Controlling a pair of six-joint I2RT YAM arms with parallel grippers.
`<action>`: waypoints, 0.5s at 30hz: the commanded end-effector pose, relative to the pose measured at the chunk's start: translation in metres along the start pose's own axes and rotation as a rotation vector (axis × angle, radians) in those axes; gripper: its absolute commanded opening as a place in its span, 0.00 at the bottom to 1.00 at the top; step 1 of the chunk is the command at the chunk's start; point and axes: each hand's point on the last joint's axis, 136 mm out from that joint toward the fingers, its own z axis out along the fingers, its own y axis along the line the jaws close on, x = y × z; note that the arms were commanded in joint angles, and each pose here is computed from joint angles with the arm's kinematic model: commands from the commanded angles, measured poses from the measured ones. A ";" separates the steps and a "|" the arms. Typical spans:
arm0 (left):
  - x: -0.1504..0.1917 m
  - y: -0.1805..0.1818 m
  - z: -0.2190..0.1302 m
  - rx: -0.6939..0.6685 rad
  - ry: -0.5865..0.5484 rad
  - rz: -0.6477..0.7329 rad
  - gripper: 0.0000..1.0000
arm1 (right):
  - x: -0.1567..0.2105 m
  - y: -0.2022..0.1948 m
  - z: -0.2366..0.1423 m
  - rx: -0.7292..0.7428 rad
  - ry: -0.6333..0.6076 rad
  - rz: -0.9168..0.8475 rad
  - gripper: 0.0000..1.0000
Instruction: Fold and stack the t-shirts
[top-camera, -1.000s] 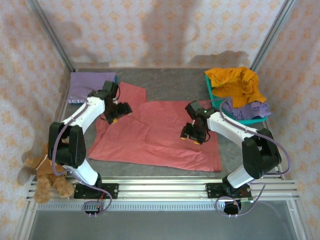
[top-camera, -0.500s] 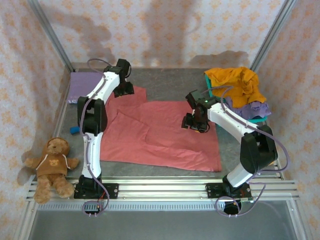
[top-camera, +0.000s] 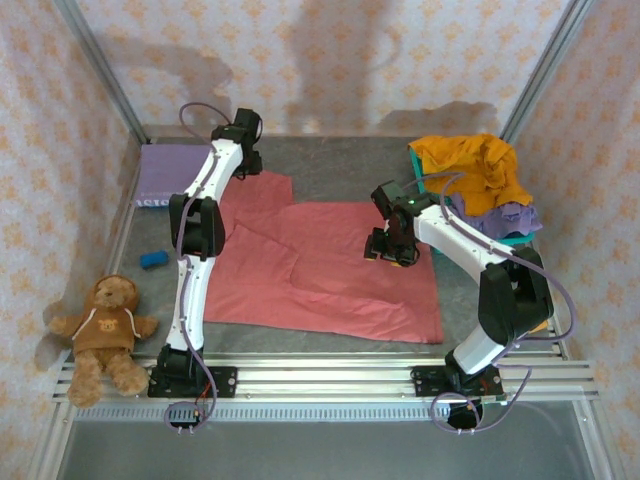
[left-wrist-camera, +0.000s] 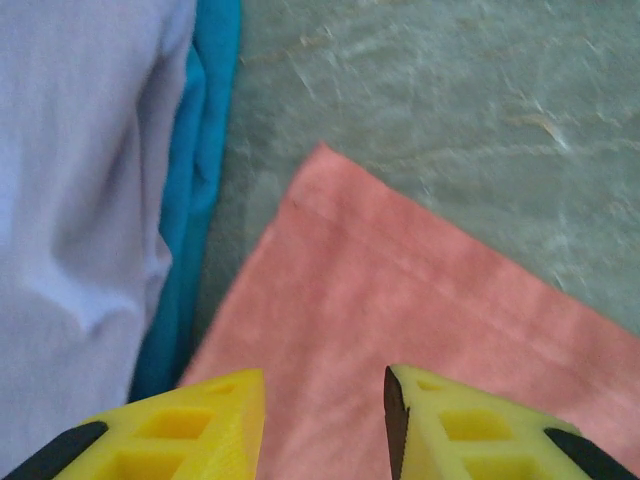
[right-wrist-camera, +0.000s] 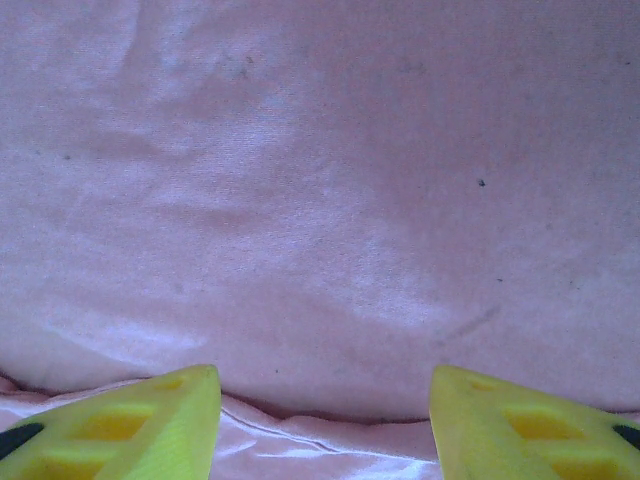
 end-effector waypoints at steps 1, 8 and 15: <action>-0.017 0.006 0.013 -0.029 -0.056 0.004 0.40 | 0.000 -0.007 -0.003 0.028 -0.008 0.003 0.57; -0.029 0.014 0.027 -0.026 -0.087 -0.040 0.40 | 0.000 -0.009 -0.011 0.037 -0.014 -0.003 0.57; -0.006 0.020 0.042 0.013 0.023 -0.090 0.45 | -0.008 -0.003 -0.023 0.025 -0.042 0.003 0.57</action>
